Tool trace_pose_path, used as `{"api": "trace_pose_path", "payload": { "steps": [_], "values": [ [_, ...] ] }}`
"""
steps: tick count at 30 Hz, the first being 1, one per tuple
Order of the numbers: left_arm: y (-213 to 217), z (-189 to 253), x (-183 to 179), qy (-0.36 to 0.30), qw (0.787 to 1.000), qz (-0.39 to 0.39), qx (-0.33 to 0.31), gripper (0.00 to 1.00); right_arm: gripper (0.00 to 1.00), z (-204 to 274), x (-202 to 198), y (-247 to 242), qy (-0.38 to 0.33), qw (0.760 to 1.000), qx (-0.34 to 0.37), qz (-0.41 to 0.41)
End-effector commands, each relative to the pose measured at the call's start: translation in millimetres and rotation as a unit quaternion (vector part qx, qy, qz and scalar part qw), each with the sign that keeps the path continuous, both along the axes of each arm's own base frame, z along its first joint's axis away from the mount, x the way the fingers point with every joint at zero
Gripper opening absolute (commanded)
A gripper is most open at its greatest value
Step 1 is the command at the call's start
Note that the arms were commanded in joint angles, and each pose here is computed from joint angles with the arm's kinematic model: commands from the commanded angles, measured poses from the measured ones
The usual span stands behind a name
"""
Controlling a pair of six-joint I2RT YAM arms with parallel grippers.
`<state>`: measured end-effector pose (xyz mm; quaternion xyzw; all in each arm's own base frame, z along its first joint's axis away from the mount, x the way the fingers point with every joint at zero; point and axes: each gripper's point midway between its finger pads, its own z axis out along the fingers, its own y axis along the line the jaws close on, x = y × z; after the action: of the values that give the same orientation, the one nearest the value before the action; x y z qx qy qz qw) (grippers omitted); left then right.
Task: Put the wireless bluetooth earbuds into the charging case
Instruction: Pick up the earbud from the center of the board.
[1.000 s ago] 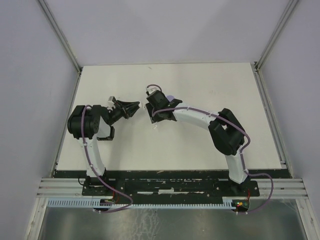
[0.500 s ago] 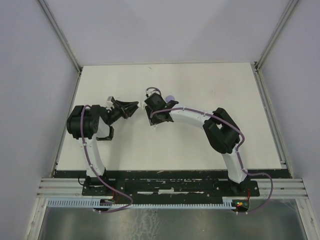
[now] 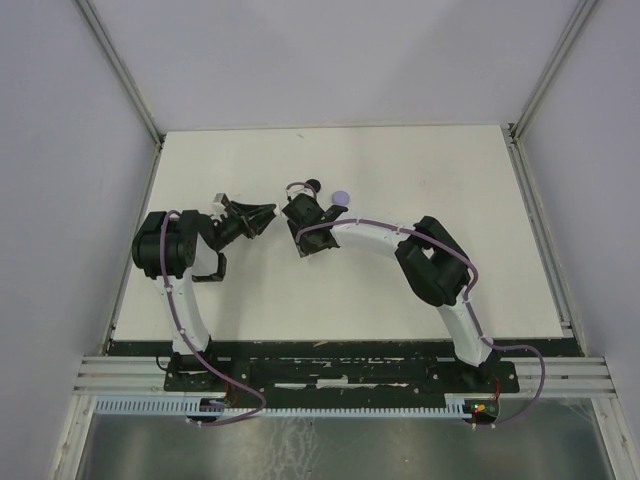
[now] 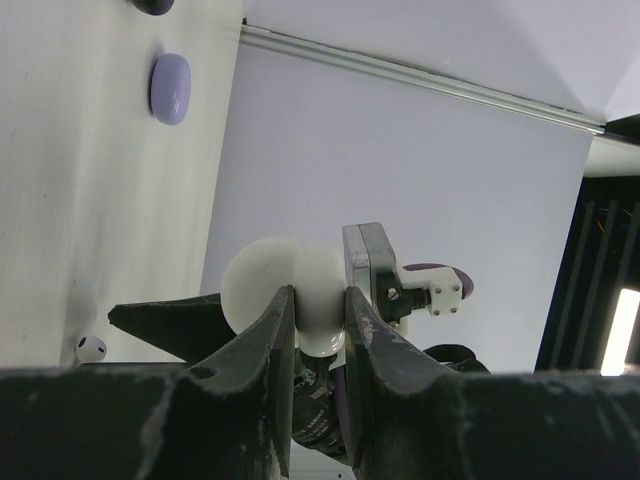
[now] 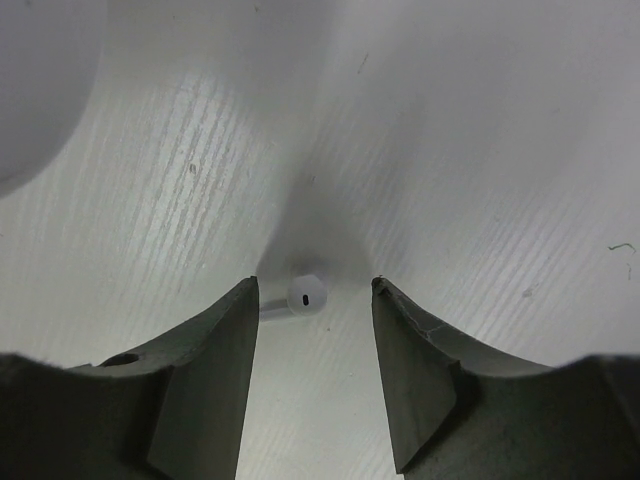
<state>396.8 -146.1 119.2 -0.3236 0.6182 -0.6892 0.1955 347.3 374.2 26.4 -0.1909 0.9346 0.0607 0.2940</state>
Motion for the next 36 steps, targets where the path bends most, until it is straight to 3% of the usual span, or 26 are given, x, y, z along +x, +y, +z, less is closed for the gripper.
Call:
{"api": "trace_pose_path", "payload": {
  "steps": [1,36],
  "values": [
    [1,47,-11,-0.121,0.993,-0.006,0.005,0.03,0.57,7,4,1,-0.013,1.0,-0.012,0.003],
    [2,46,-11,-0.12,0.993,-0.005,0.005,0.03,0.58,17,-10,-40,-0.016,0.999,-0.05,0.004]
  ]
}}
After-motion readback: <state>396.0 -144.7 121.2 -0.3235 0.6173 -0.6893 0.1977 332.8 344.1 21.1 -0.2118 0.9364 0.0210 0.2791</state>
